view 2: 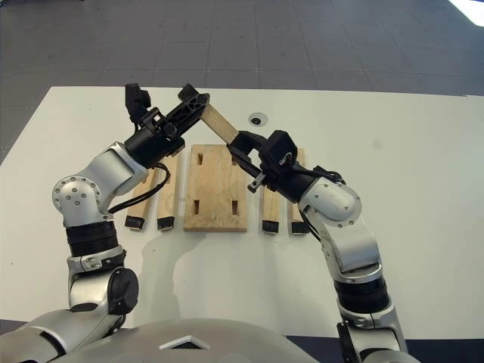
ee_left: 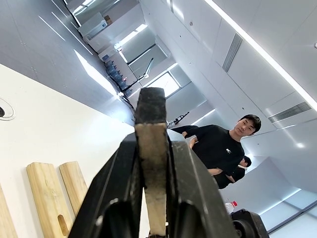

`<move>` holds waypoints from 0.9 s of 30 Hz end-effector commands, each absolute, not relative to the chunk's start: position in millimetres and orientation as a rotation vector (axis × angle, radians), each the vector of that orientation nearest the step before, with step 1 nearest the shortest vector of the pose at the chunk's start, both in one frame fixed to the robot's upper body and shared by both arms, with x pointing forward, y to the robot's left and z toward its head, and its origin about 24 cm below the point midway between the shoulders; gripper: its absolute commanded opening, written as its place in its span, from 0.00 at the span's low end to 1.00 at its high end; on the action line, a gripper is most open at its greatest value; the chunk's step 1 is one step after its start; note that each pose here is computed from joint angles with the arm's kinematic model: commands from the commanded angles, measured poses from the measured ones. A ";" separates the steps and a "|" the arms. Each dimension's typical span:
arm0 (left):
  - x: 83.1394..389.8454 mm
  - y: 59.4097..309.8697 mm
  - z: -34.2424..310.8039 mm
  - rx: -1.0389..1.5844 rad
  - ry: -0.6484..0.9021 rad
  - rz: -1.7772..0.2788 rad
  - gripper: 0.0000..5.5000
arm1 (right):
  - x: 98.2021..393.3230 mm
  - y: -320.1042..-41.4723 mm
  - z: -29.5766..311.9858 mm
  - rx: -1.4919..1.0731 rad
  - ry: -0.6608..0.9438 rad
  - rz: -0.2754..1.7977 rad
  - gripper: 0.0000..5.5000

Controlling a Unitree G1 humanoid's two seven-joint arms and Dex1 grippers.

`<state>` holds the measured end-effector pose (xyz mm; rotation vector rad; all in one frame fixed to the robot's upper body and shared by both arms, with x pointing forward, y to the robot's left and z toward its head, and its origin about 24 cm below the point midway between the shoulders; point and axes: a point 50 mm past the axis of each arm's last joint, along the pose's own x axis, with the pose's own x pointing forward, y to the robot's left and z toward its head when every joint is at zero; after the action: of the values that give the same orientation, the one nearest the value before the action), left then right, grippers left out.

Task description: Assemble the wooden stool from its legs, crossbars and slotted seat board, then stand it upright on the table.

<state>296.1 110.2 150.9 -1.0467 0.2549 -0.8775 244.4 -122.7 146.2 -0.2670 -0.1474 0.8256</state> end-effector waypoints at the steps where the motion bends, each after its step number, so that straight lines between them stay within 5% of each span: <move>1: 300.7 114.1 148.7 -1.034 0.257 -0.846 0.08 | 243.3 -125.1 143.1 -0.296 -0.121 0.819 0.23; 6: 305.9 118.6 145.1 -1.020 0.257 -0.801 0.08 | 243.8 -125.2 142.1 -0.317 -0.120 0.818 0.23; 13: 315.7 128.7 140.3 -0.994 0.251 -0.711 0.08 | 244.7 -132.8 129.0 -0.353 -0.018 0.798 0.48; 20: 311.0 216.7 154.5 -0.327 0.051 -0.113 0.08 | 250.0 -168.7 102.9 -0.346 0.133 0.564 0.49; 27: 270.7 206.6 126.4 -0.132 0.154 -0.022 0.08 | 244.3 -168.7 90.0 -0.324 0.167 0.462 0.49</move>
<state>280.2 203.0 138.4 -0.1687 0.0976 -0.0675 245.3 -171.8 91.9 -0.3361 0.1593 0.4719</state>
